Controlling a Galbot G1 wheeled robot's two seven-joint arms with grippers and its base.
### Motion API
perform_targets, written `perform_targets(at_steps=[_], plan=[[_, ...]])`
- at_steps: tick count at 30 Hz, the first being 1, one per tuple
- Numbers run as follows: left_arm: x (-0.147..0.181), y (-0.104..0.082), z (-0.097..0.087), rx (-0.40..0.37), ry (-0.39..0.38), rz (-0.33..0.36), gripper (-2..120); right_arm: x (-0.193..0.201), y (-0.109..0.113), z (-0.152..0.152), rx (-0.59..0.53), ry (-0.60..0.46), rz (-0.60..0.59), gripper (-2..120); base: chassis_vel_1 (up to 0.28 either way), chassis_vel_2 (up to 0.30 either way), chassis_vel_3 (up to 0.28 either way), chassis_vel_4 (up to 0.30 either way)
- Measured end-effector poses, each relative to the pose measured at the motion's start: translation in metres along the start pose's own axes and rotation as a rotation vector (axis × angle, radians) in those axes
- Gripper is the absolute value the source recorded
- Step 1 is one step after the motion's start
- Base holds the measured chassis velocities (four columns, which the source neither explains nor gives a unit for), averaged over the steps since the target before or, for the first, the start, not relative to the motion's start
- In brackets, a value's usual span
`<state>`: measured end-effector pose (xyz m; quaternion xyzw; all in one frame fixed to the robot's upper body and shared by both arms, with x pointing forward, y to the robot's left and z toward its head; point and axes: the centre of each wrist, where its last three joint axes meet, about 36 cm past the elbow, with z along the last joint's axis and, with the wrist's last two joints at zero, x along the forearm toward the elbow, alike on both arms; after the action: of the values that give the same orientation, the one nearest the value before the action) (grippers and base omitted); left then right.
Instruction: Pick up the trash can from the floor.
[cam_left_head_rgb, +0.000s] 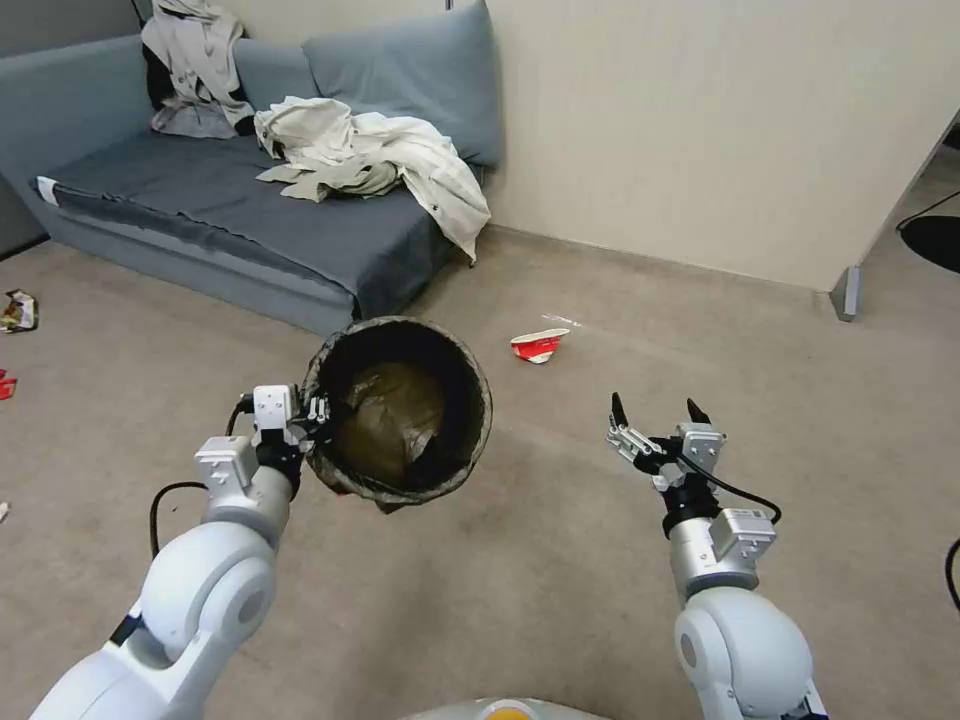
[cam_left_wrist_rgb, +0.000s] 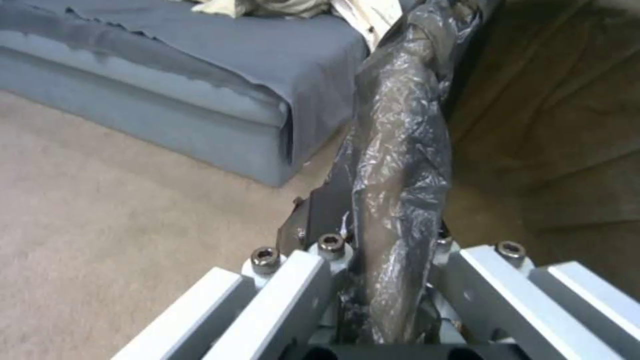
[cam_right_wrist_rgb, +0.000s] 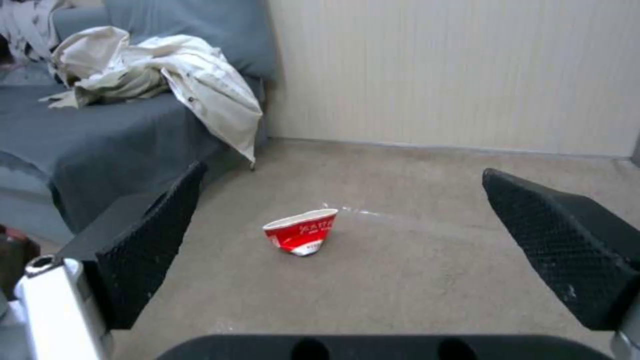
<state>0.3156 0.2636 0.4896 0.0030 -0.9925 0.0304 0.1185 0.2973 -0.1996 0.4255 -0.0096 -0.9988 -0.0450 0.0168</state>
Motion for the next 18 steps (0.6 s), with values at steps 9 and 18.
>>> perform_targets(at_steps=[9, 18], plan=[[0.009, 0.004, 0.004, 0.023, -0.017, 0.012, 3, 0.001, 0.002, 0.0, -0.008, -0.004, 0.001, 100, 0.0, 0.0, 0.0, 0.0], [0.015, 0.005, 0.007, 0.045, -0.025, 0.011, 3, 0.001, 0.003, -0.001, -0.01, -0.006, -0.001, 100, 0.0, 0.0, 0.0, 0.0]])
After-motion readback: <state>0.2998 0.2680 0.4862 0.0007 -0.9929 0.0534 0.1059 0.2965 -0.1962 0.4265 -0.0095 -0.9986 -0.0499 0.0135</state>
